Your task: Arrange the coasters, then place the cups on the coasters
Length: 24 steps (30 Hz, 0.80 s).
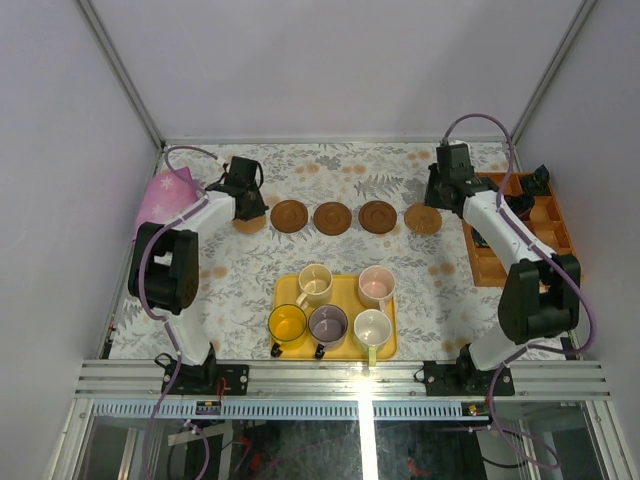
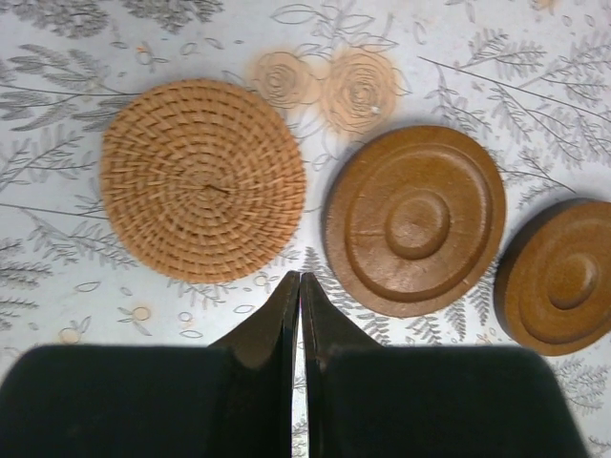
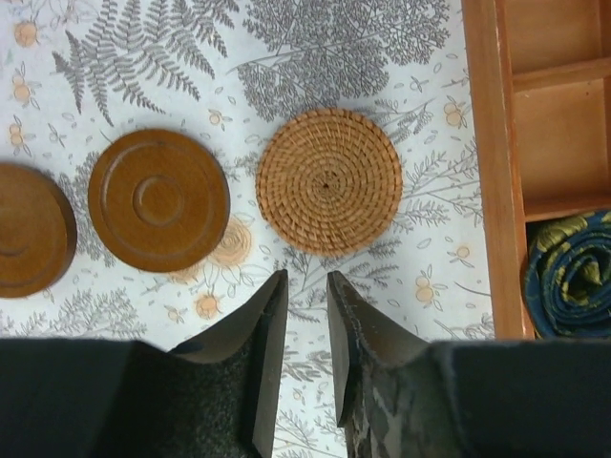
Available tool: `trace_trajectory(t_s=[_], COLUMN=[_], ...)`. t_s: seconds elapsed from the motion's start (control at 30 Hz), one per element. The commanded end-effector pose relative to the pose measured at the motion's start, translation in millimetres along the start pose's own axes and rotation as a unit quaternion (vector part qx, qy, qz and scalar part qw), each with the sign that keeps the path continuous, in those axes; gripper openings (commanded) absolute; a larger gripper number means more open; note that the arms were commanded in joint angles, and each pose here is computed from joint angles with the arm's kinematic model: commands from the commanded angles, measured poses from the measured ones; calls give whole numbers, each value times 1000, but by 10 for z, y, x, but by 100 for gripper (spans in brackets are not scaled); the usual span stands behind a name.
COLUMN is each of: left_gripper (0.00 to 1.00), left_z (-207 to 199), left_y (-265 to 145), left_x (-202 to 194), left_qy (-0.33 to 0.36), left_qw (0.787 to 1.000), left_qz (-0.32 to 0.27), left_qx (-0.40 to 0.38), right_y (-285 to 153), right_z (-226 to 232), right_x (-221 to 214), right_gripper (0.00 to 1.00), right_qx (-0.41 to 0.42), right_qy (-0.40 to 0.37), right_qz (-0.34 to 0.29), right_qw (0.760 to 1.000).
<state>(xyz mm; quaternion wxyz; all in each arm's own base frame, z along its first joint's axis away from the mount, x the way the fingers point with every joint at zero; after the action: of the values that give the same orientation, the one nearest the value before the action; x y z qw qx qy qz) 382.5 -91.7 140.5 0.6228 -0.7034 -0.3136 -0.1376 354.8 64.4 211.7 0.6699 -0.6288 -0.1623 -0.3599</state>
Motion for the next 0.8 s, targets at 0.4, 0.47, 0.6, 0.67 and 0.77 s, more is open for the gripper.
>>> trace_trajectory(t_s=[0.4, 0.47, 0.6, 0.67, 0.77], left_gripper=[0, 0, 0, 0, 0], left_z=[339, 332, 319, 318, 330], left_y=[158, 188, 221, 233, 245], left_x=[52, 47, 20, -5, -45], left_qy=[-31, -31, -29, -28, -24], left_qw=[998, 998, 999, 999, 999], left_qz=[-8, -7, -6, -8, -10], left_qx=[52, 46, 32, 25, 21], right_y=[-492, -514, -539, -550, -571], right_z=[-73, -77, -79, -74, -70], right_x=[229, 221, 237, 271, 338], right_gripper=[0, 0, 0, 0, 0], right_qx=[46, 56, 68, 70, 66], right_qy=[-11, -11, -6, -6, -10], right_qz=[-153, -171, -206, -214, -226], right_qw=[987, 984, 976, 974, 972])
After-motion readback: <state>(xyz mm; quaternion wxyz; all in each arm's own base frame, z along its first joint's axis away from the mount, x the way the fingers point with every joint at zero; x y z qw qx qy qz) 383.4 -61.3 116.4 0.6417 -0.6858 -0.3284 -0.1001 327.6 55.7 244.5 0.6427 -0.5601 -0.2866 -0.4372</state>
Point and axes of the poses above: each gripper's point midway between its finger pads, its own y axis out along the fingers, its own z axis along the line the jaws close on, x = y × z, the point moved 9 cm from there along -y, back along the fingers, and after that the axes turned 7 degrees about y, right-handed, at the moved point
